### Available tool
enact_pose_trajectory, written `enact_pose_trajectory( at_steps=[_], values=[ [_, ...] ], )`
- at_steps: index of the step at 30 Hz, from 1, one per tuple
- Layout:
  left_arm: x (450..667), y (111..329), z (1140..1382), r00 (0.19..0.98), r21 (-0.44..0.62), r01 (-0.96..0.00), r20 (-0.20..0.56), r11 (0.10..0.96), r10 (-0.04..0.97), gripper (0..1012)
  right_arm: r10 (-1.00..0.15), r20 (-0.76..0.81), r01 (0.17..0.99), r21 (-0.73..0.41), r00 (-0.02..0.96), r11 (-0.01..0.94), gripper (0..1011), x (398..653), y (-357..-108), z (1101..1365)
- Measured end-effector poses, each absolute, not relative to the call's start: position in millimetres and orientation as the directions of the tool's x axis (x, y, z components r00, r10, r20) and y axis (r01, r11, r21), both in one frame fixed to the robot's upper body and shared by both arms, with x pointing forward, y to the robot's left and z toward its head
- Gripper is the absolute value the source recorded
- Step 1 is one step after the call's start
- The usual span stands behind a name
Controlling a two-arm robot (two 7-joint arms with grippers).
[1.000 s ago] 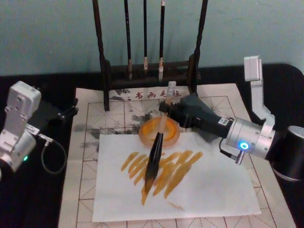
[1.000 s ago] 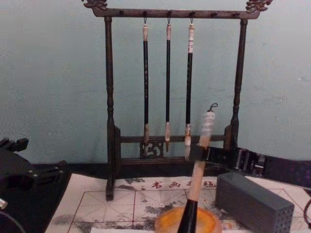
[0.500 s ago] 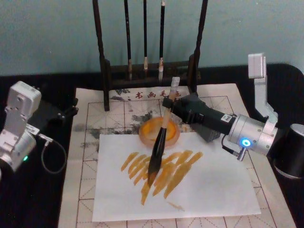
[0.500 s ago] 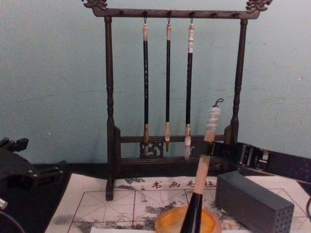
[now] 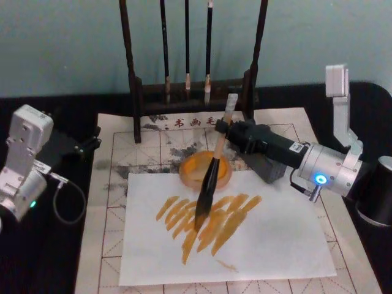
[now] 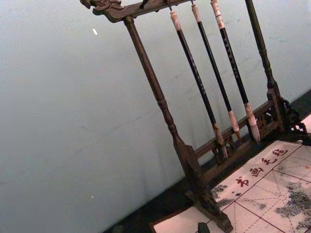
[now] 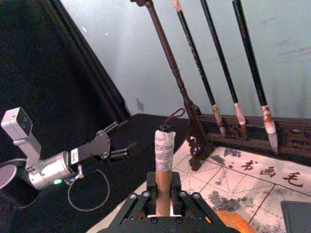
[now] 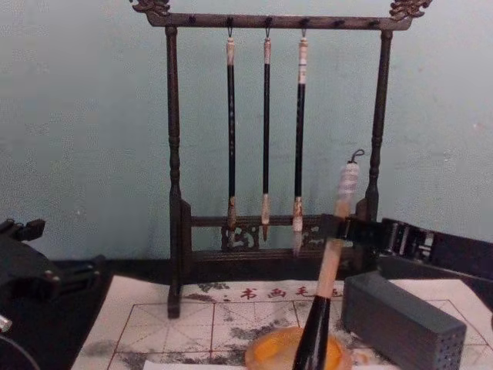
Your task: Pick up the brush from the inkstone, write on the paper, then place the brush back to its original position.
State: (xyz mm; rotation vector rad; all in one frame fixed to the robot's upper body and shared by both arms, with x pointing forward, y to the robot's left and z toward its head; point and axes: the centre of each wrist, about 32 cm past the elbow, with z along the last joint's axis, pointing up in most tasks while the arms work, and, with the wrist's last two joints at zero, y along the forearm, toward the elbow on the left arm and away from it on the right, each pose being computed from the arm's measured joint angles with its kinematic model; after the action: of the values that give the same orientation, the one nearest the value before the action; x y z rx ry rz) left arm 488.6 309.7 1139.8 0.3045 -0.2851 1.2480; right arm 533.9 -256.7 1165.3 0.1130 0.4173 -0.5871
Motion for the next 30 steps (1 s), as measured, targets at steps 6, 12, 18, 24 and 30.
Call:
enact_pose_trajectory(
  at_steps=[6,12,18,24,30],
  values=[
    [489,310,1140,0.292,0.07,-0.955,0.374,0.287,0.88,1001,-0.524,-0.409,0.571,-0.006,0.747,0.821,200,536,-260,1167],
    [489,310,1140,0.292,0.07,-0.955,0.374,0.287,0.88,1001,-0.527,-0.417,0.584,0.012,0.741,0.812,200,537,-263,1172],
    [489,310,1140,0.292,0.07,-0.955,0.374,0.287,0.88,1001,-0.532,-0.425,0.6,0.031,0.732,0.8,200,538,-266,1177],
    [489,310,1140,0.292,0.07,-0.955,0.374,0.287,0.88,1001,-0.545,-0.436,0.62,0.039,0.716,0.783,200,539,-267,1178],
    [489,310,1140,0.292,0.07,-0.955,0.374,0.287,0.88,1001,-0.559,-0.466,0.646,0.035,0.686,0.763,200,538,-265,1179]
  ],
)
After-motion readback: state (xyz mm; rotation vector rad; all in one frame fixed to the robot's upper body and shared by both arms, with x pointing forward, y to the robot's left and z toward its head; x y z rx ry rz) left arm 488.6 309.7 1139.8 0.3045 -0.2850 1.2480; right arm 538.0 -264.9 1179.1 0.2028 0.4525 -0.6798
